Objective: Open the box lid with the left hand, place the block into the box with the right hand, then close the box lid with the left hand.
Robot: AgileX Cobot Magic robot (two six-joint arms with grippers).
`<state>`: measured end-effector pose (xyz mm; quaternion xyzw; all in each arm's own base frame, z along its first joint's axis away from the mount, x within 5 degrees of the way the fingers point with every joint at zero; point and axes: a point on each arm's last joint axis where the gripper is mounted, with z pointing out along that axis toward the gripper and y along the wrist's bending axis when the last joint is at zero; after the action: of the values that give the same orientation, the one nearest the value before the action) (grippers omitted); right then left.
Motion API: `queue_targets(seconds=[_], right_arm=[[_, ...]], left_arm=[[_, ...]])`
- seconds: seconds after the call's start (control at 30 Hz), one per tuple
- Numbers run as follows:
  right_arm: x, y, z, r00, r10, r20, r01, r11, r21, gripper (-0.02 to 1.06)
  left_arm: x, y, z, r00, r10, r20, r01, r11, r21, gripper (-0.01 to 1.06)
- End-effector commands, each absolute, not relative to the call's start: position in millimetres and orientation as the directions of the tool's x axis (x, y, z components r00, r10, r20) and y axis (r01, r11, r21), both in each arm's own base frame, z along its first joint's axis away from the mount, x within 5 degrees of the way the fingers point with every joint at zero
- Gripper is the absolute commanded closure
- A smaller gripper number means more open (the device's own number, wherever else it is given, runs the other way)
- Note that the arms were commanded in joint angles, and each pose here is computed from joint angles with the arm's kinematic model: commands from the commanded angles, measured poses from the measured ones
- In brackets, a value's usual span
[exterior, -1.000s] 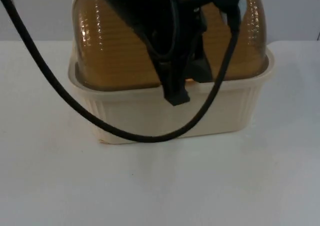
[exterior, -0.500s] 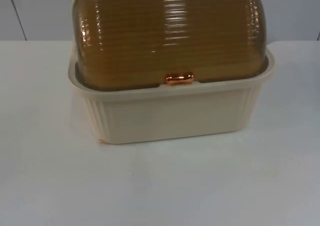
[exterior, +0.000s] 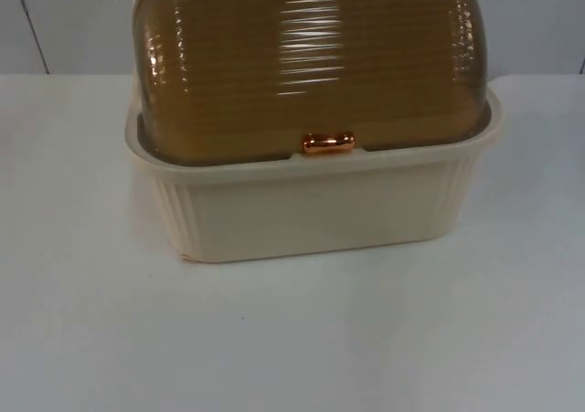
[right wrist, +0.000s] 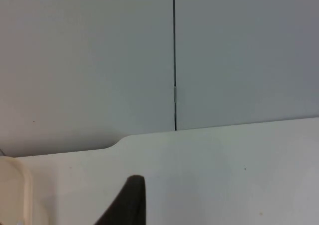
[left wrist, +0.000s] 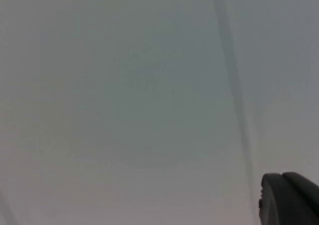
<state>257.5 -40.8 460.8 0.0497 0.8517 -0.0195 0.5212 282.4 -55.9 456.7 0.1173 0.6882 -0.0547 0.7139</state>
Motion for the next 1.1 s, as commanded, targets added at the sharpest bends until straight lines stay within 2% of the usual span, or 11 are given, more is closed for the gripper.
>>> queue_targets(seconds=[0.0,0.1,0.3,0.33,0.53,0.63,0.8,0.87,0.93,0.97,1.07], right_arm=[[256,-40,464,-0.444,0.059,-0.894,0.1,0.995,0.016,0.0],[256,-40,464,-0.444,0.059,-0.894,0.1,0.995,0.016,0.0],[256,-40,464,-0.444,0.059,-0.894,0.1,0.995,0.016,0.0],[256,-40,464,-0.444,0.059,-0.894,0.1,0.995,0.016,0.0],[256,-40,464,-0.444,0.059,-0.894,0.1,0.995,0.016,0.0],[256,-40,464,-0.444,0.059,-0.894,0.1,0.995,0.016,0.0],[256,-40,464,-0.445,0.059,-0.894,0.1,0.995,0.015,0.0],[256,-40,464,-0.445,0.059,-0.894,0.1,0.995,0.015,0.0],[256,-40,464,-0.445,0.059,-0.894,0.1,0.995,0.015,0.0],[256,-40,464,-0.445,0.059,-0.894,0.1,0.995,0.015,0.0],[256,-40,464,-0.445,0.059,-0.894,0.1,0.995,0.015,0.0]], left_arm=[[284,-37,458,0.027,0.012,-1.0,0.182,0.983,0.017,1.05],[286,-13,454,-0.02,-0.021,-1.0,0.122,0.992,-0.023,1.05],[292,36,428,-0.21,-0.079,-0.974,0.03,0.996,-0.087,1.05],[292,36,428,-0.21,-0.079,-0.974,0.03,0.996,-0.087,1.05],[310,36,378,-0.414,-0.094,-0.905,0.059,0.99,-0.13,1.05],[315,38,365,-0.478,-0.09,-0.874,0.042,0.991,-0.125,1.05],[316,45,359,-0.512,-0.057,-0.857,-0.01,0.998,-0.061,1.04],[317,44,359,-0.502,-0.057,-0.863,-0.024,0.998,-0.052,0.94],[319,36,358,-0.506,-0.012,-0.862,0.006,1.0,-0.018,0.77],[319,36,358,-0.506,-0.012,-0.862,0.006,1.0,-0.018,0.77],[321,13,357,-0.51,0.093,-0.855,0.094,0.994,0.052,0.41]])
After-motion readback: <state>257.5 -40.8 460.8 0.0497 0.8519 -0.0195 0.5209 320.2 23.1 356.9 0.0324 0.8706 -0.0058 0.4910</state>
